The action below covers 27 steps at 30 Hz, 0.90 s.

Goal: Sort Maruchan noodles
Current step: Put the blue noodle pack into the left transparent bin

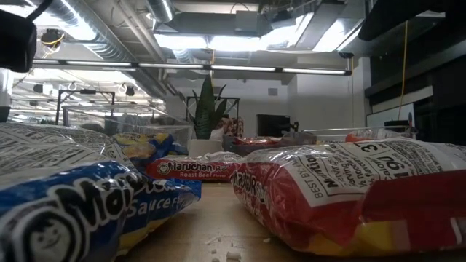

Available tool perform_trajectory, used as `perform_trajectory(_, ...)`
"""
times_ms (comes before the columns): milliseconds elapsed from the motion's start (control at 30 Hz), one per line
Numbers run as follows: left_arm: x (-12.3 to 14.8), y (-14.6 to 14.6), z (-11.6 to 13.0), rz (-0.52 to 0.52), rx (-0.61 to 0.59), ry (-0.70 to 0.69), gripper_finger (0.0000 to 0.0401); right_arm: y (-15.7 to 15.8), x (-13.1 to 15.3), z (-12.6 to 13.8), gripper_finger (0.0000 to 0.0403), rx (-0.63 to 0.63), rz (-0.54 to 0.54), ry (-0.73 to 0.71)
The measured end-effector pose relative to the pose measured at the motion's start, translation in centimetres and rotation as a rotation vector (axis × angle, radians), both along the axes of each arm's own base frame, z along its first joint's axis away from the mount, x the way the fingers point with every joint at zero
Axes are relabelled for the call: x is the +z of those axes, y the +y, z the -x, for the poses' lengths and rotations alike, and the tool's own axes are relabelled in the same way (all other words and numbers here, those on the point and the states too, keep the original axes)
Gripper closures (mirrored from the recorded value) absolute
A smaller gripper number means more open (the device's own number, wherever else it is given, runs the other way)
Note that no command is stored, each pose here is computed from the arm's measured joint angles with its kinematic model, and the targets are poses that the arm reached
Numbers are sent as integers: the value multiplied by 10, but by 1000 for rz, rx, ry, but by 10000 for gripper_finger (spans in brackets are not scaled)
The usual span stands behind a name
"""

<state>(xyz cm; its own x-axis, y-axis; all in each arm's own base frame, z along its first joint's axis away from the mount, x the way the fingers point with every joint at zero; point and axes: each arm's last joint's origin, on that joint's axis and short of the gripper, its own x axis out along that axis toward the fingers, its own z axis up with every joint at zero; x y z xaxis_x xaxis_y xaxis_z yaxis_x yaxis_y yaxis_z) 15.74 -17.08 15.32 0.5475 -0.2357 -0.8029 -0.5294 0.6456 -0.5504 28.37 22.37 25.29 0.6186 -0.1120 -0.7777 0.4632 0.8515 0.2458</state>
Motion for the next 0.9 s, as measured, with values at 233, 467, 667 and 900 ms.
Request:
perform_trajectory(233, -6, -3, -2, 8, 69, -11, 171, 0, 0, 0, 68, 0, 0, 0)
perform_trajectory(467, -21, -16, -6, 59, 77, 8, 171, 0, 0, 0, 68, 1, -1, 1)
perform_trajectory(667, -31, -28, -10, 126, 109, -5, 172, 0, 0, 0, 68, 6, 5, 1)
perform_trajectory(900, -34, -30, -12, 149, 101, 7, 204, -1, 0, 0, 68, 0, 29, -10)
